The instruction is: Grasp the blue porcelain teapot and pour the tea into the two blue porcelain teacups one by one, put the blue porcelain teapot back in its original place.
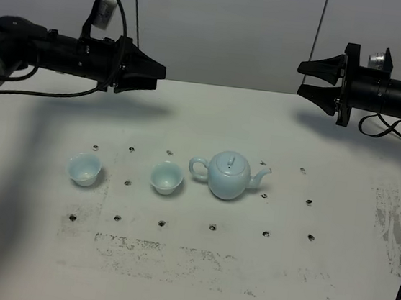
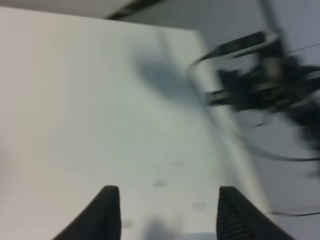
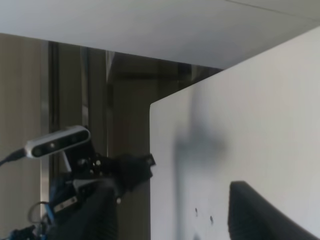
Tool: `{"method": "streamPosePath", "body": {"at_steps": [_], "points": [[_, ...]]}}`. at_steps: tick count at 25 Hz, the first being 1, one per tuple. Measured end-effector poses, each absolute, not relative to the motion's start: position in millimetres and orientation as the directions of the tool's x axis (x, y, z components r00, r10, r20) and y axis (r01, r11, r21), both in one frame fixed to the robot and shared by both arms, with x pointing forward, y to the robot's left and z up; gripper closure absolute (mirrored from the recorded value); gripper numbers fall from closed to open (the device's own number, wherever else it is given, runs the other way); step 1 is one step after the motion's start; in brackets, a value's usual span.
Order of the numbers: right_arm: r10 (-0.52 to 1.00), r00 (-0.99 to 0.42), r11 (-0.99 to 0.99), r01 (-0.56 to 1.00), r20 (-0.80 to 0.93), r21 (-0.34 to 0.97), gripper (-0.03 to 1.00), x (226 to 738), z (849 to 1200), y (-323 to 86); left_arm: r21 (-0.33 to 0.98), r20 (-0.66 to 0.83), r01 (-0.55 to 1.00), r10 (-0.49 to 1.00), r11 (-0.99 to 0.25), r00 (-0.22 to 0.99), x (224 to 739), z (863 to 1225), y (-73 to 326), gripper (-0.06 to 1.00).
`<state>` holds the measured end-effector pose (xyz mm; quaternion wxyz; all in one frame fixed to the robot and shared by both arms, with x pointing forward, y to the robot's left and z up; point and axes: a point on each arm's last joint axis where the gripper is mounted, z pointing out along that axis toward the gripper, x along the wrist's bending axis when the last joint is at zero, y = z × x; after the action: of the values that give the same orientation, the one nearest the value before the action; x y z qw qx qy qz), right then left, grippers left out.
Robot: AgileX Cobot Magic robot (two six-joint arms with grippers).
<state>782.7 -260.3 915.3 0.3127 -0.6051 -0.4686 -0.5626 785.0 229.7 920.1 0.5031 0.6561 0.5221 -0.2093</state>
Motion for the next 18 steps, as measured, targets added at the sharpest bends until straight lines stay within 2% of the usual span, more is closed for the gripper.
{"method": "streamPosePath", "body": {"at_steps": [2, 5, 9, 12, 18], "points": [[0.221, -0.086, -0.362, 0.918, 0.971, 0.164, 0.47, 783, 915, -260, 0.478, -0.665, 0.878, 0.647, -0.015, 0.373, 791, 928, 238, 0.48], [0.227, -0.101, -0.358, 0.916, 0.969, 0.18, 0.47, 783, 915, -260, 0.492, -0.43, 0.867, 0.844, -0.079, 0.321, 797, 938, 254, 0.49], [0.233, -0.118, -0.354, 0.914, 0.965, 0.197, 0.47, 783, 915, -260, 0.409, -0.093, 0.904, 0.979, -0.126, 0.179, 796, 933, 284, 0.49], [0.241, -0.137, -0.349, 0.912, 0.961, 0.218, 0.47, 783, 915, -260, 0.358, 0.007, 0.925, 0.992, -0.123, 0.13, 794, 930, 295, 0.49], [0.299, -0.187, -0.308, 0.909, 0.936, 0.28, 0.47, 782, 914, -261, 0.339, 0.018, 0.932, 0.992, -0.125, 0.127, 792, 929, 293, 0.49]]}}
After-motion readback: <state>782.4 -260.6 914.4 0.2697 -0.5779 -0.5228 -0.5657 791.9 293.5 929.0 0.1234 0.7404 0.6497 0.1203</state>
